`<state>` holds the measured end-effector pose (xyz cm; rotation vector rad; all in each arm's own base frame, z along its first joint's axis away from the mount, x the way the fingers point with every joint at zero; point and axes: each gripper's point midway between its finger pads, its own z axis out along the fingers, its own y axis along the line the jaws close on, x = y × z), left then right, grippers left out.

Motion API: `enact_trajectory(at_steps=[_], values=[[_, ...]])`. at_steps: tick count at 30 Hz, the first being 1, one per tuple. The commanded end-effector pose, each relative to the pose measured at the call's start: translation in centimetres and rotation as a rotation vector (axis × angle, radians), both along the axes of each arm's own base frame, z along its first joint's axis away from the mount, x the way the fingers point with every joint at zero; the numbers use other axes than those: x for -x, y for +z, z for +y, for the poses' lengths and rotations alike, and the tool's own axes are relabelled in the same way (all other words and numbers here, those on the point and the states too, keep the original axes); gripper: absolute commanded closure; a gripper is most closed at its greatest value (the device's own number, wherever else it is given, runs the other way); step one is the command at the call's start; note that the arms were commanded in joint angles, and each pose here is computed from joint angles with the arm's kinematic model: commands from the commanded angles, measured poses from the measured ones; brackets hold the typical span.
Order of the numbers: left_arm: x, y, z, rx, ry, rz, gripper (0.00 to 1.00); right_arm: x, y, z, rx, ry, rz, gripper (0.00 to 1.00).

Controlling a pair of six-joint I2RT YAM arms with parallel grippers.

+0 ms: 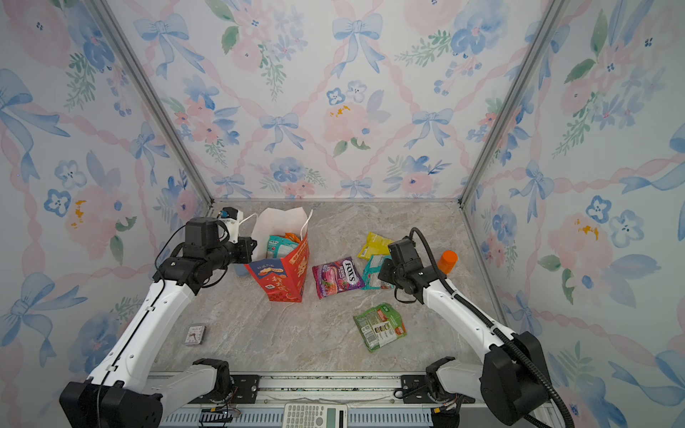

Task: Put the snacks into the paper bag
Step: 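Close the right gripper on the teal wafer pack's edge and lift it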

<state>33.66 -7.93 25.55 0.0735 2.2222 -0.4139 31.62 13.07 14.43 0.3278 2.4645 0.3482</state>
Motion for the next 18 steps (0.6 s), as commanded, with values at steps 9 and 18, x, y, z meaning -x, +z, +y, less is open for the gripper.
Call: enact_trajectory(at_steps=[9, 18], values=[[-0.3, 1.5, 0.1, -0.01, -0.005, -0.051, 1.0, -0.1, 6.8, 1.2, 0.201, 0.12, -0.121, 1.0], [-0.3, 1.5, 0.1, -0.009, -0.007, -0.051, 1.0, -0.8, 11.2, 1.5, 0.249, 0.148, -0.21, 1.0]])
